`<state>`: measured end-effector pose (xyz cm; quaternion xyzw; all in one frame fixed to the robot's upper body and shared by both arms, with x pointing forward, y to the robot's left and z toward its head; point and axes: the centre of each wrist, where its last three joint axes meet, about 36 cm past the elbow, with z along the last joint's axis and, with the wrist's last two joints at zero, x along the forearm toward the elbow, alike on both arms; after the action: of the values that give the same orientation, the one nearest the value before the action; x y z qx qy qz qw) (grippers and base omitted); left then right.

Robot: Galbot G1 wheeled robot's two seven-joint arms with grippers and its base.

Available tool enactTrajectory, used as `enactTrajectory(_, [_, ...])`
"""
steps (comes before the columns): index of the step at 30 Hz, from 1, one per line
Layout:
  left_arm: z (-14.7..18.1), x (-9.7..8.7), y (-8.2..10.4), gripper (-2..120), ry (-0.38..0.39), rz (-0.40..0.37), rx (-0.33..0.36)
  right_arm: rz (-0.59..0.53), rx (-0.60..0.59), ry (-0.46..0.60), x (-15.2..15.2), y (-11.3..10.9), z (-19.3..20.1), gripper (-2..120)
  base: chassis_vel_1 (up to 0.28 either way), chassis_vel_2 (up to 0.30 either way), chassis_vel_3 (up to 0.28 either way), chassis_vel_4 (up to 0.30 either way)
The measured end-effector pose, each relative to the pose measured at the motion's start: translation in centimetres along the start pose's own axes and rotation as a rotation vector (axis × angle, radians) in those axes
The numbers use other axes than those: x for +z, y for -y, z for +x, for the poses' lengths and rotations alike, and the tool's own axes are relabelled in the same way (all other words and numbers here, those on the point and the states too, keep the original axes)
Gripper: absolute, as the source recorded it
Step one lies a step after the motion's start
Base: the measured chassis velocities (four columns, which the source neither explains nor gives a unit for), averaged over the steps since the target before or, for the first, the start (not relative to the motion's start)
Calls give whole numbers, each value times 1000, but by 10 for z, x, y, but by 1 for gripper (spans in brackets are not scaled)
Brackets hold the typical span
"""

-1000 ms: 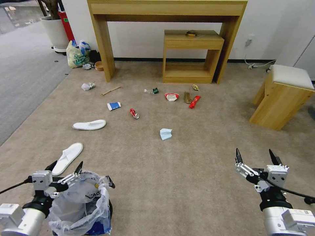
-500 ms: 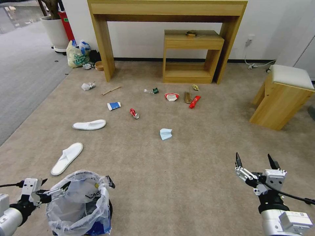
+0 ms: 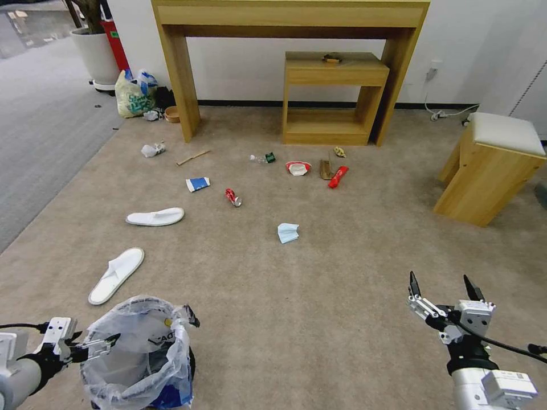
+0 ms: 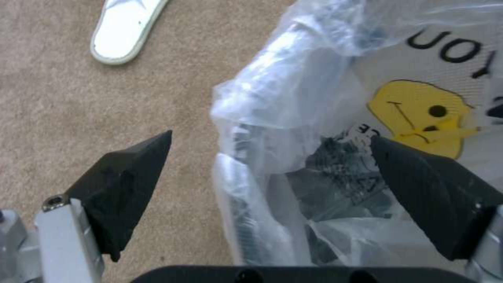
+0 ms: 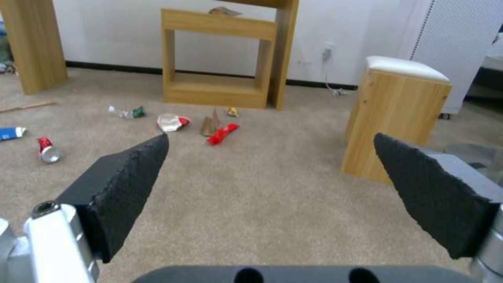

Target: Pick up the trash bin and place the garbage on the floor into it.

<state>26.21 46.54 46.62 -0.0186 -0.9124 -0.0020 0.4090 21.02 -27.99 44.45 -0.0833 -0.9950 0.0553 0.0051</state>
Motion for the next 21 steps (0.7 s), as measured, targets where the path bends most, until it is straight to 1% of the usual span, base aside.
enactTrajectory(12, [-15, 3, -10, 100, -17, 13, -8, -4, 10, -5, 2, -1, 0, 100, 0, 0, 0, 0])
enactTrajectory(19, [-22, 0, -14, 100, -12, 17, -13, -5, 19, -7, 3, -1, 0, 100, 0, 0, 0, 0])
enactTrajectory(21, [-24, 1, -17, 97, -12, 22, -17, -6, 22, -7, 3, -1, 0, 100, 0, 0, 0, 0])
